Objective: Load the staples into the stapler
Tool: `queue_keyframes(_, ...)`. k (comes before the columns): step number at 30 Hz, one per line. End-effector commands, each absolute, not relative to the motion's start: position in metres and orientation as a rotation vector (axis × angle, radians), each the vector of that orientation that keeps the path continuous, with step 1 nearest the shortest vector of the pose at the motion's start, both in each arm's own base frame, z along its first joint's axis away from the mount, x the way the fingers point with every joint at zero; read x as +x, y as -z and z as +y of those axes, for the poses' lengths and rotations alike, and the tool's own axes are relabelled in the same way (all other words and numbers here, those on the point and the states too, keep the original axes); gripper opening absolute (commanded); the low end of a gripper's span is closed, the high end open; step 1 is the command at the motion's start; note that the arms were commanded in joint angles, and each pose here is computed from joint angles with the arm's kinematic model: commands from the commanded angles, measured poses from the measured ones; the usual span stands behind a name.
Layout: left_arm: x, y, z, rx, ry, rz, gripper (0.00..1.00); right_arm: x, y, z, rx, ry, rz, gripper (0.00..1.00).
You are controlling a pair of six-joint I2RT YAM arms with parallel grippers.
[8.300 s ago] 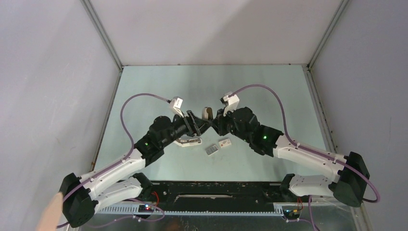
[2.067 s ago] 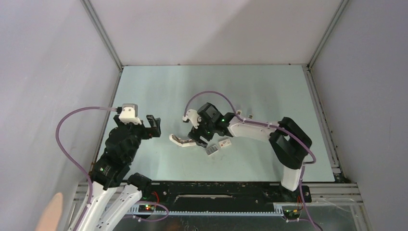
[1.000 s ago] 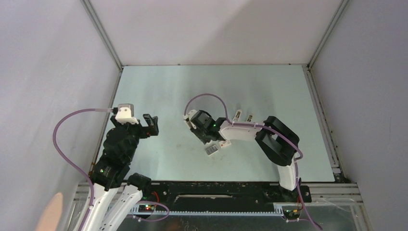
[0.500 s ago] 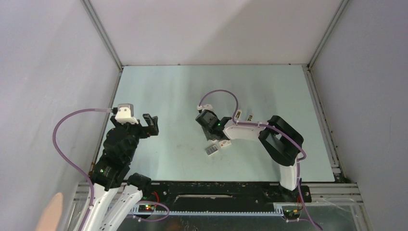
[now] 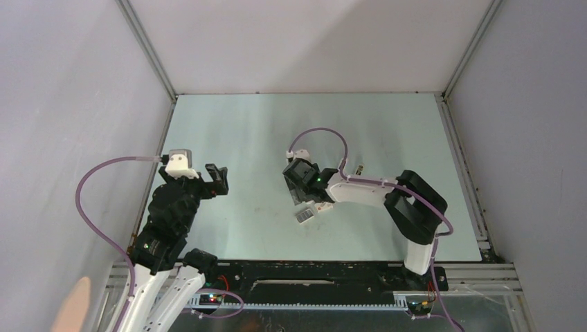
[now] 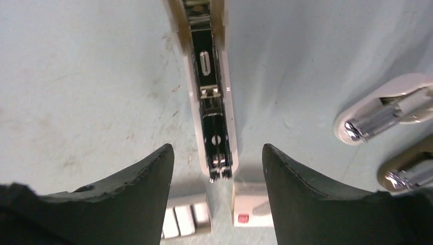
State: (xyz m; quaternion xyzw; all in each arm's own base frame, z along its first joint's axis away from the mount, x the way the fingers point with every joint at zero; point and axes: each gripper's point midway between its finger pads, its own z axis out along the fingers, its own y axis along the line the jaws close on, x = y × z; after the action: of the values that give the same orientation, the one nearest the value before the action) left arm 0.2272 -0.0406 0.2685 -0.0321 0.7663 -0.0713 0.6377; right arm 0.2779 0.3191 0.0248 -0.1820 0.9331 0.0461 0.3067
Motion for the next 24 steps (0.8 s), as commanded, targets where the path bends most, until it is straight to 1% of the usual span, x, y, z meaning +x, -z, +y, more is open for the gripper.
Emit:
queue_keyframes(1,0.227,-0.276,-0.042,-0.088,0.195,1.715,1.00,0.271,-0.079,0.322,-0.474,-0.181,2.383,0.66)
queue_keyframes(5,0.224,-0.279,-0.045,-0.085,0.218,1.711,1.00,0.254,-0.091,0.324,-0.518,-0.221,2.398,0.65)
queue_keyframes(14,0.223,-0.273,-0.048,-0.067,0.233,1.725,1.00,0.222,-0.076,0.332,-0.609,-0.304,2.503,0.54)
queue_keyframes(18,0.225,-0.272,-0.049,-0.063,0.230,1.725,1.00,0.216,-0.067,0.337,-0.625,-0.329,2.538,0.55)
queue_keyframes(24,0.225,-0.269,-0.049,-0.059,0.228,1.734,1.00,0.211,-0.053,0.341,-0.659,-0.311,2.570,0.59)
